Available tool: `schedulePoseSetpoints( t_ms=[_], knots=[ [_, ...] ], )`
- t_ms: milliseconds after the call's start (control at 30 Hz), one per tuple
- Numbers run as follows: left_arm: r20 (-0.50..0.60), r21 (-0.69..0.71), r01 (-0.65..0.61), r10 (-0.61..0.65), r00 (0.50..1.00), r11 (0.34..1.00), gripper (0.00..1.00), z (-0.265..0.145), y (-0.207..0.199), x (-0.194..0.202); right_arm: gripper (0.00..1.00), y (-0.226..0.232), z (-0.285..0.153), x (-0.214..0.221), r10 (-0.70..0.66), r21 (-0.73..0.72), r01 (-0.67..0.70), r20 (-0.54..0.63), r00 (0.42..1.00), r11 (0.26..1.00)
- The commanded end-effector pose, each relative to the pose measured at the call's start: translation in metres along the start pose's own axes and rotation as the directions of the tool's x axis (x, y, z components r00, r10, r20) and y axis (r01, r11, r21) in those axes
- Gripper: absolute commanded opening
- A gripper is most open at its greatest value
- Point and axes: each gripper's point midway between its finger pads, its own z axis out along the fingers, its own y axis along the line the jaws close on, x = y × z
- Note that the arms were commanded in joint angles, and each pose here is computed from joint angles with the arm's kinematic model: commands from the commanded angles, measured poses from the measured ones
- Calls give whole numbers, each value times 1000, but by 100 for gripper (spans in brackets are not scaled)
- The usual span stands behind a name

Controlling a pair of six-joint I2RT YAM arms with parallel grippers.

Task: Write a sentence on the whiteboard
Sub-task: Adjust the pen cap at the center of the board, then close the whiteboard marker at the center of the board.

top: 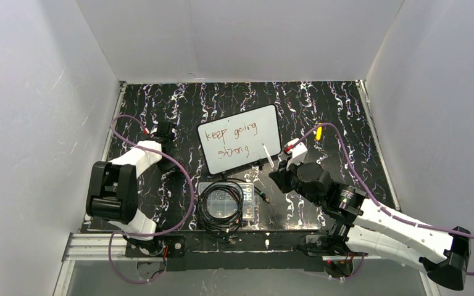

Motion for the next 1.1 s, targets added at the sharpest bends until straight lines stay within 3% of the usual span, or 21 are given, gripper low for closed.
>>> schedulePoseSetpoints(
  t_ms=[0,233,600,700,900,1067],
  knots=[
    [-2,65,54,-54,999,996,42,-16,-6,2,1,4,-2,-20,12,-13,-11,60,998,1000],
    [16,107,56,-58,998,993,41,-18,-12,2,1,4,-3,-19,14,-16,-13,59,998,1000],
    [-78,88,-98,105,991,991,43,-2,-23,14,1,1,-5,-17,14,-7,-14,57,998,1000],
    [-92,65,-132,137,986,989,31,1,-21,16,1,0,-5,-17,16,-2,-16,62,998,1000],
    [-128,25,-139,141,982,990,22,6,-13,26,1,1,-5,-17,16,-5,-15,57,998,1000],
    [-115,48,-106,111,987,993,0,3,-12,32,1,2,-5,-15,10,-10,-9,49,999,1000]
  ],
)
